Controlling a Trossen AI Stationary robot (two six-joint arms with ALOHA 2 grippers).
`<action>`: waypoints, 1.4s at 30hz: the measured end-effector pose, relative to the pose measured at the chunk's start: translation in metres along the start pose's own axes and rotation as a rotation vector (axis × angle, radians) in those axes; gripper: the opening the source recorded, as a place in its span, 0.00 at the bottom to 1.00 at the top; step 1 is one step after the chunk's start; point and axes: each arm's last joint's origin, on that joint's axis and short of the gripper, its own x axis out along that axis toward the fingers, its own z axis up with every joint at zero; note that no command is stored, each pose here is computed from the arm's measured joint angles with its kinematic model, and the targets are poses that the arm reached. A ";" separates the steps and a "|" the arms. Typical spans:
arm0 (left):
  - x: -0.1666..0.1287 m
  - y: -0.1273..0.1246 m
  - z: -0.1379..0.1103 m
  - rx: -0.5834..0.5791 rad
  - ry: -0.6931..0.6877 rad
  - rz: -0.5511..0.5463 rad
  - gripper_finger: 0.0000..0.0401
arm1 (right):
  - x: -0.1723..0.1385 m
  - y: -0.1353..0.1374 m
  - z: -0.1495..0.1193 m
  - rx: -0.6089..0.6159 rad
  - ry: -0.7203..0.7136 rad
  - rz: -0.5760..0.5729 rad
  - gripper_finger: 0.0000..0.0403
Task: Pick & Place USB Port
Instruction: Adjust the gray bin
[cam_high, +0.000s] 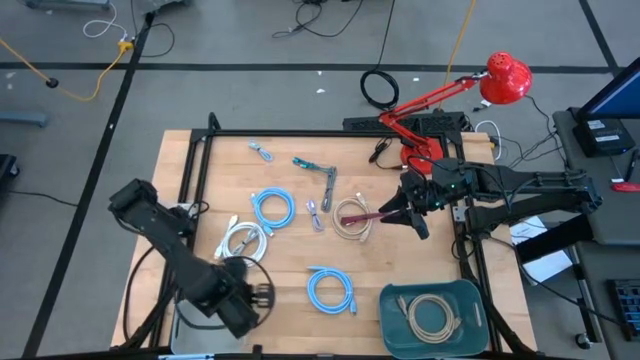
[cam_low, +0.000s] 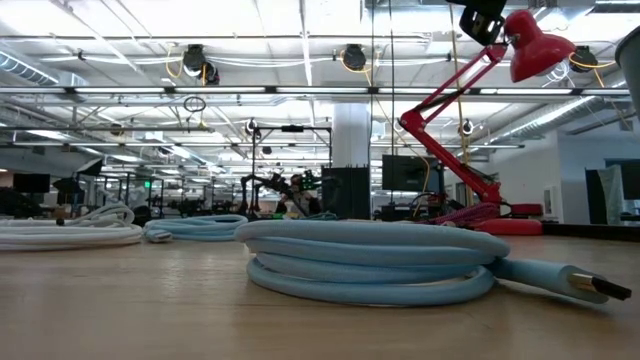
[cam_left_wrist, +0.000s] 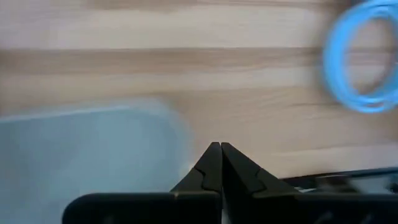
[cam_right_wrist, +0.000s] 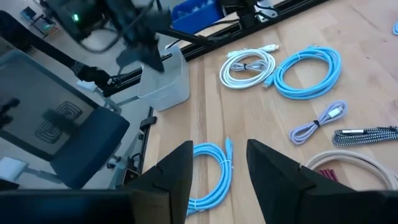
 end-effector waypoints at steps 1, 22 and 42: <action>-0.005 0.004 0.000 -0.007 0.019 0.055 0.00 | 0.000 0.000 0.000 0.001 0.001 0.000 0.36; 0.052 0.012 -0.043 -0.005 0.053 0.220 0.00 | 0.000 -0.001 -0.003 -0.002 0.029 -0.009 0.36; 0.101 -0.049 -0.027 0.061 0.074 0.026 0.00 | -0.007 0.002 -0.003 0.006 0.030 0.046 0.36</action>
